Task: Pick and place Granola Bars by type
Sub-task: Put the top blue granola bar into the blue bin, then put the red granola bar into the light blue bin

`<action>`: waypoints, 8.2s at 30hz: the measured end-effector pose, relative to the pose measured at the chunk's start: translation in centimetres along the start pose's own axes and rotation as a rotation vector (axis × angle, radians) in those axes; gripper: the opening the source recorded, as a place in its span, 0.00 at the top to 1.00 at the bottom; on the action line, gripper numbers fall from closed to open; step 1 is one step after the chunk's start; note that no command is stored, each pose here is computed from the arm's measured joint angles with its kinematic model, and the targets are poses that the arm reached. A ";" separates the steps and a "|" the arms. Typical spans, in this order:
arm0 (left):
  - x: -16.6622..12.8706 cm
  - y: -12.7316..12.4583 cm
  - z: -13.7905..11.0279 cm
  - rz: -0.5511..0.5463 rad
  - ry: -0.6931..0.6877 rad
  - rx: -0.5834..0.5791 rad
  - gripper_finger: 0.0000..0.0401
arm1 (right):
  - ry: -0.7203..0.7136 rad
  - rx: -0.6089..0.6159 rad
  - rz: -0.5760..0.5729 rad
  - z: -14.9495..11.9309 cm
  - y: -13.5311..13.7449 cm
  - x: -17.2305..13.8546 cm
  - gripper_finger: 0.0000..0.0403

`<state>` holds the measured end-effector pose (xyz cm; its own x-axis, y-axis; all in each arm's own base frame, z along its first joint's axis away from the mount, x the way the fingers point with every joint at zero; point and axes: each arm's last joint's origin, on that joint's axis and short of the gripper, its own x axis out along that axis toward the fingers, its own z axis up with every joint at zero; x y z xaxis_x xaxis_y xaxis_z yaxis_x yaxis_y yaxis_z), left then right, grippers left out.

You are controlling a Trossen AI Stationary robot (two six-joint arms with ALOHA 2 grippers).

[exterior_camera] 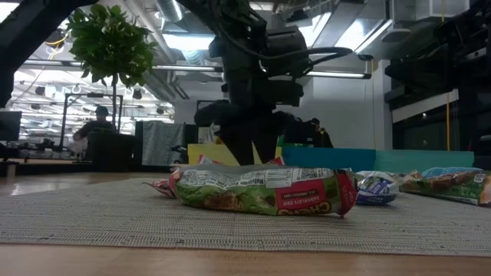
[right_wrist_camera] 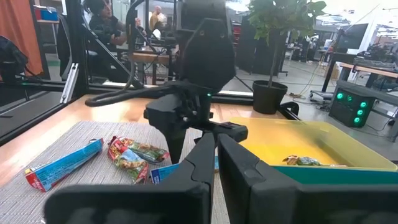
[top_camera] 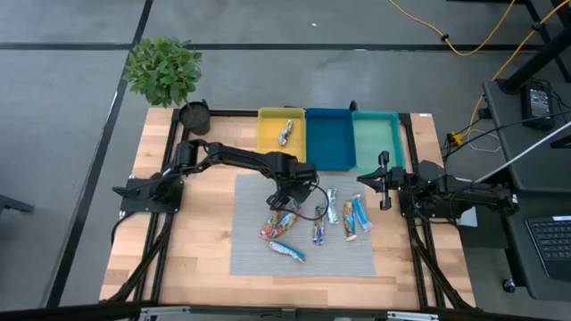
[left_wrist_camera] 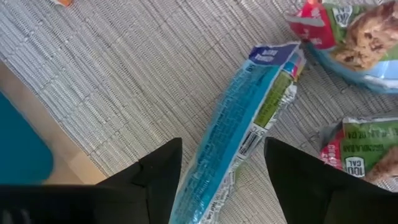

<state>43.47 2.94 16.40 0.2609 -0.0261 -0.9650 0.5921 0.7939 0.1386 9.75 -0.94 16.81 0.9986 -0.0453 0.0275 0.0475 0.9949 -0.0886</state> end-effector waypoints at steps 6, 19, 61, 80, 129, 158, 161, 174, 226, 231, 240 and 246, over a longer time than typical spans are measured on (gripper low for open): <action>0.1 0.2 -0.3 -0.039 -0.024 -0.039 0.57 | 0.000 0.000 0.000 0.0 0.0 0.0 0.94; 0.7 0.1 -0.3 -0.051 -0.011 -0.066 0.78 | 0.000 0.000 0.000 0.0 0.0 0.0 0.94; -12.2 0.8 4.0 0.013 -0.217 -0.086 0.97 | 0.001 0.000 0.000 0.0 0.0 0.0 0.94; -23.8 -1.5 3.0 0.051 -0.631 -0.022 0.97 | 0.000 0.000 0.000 0.0 0.0 0.0 0.94; -22.7 14.0 -3.3 0.571 -0.578 -0.399 0.99 | 0.009 0.001 0.000 -0.1 0.0 0.0 0.94; -8.4 16.8 -3.1 0.249 -0.432 -0.327 0.99 | 0.008 0.001 0.001 -0.1 0.0 0.0 0.94; -7.8 16.9 -3.3 0.238 -0.423 -0.322 0.99 | 0.008 0.001 0.001 -0.1 0.0 0.0 0.94; -2.5 17.2 -3.8 0.163 -0.355 -0.335 0.99 | 0.008 0.001 0.001 -0.1 0.0 0.0 0.94; -12.4 12.4 -4.3 -0.023 -0.227 -0.428 0.74 | 0.009 0.001 0.002 -0.1 0.0 0.1 0.94; -13.8 9.9 -4.0 -0.202 -0.221 -0.390 0.77 | 0.009 0.001 0.002 -0.1 0.0 0.1 0.94; -14.8 6.4 -2.3 -0.384 -0.182 -0.398 0.77 | 0.009 0.001 0.002 -0.1 0.0 0.1 0.94; -17.0 3.7 -0.3 -0.380 -0.204 -0.360 0.77 | 0.010 0.001 0.002 -0.1 0.0 0.1 0.94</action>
<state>41.03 6.52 33.28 0.2434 -0.4399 -0.8644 0.3854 0.8617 -0.3300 9.82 -0.94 16.73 0.9989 -0.0446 0.0174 0.0460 0.9951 -0.0879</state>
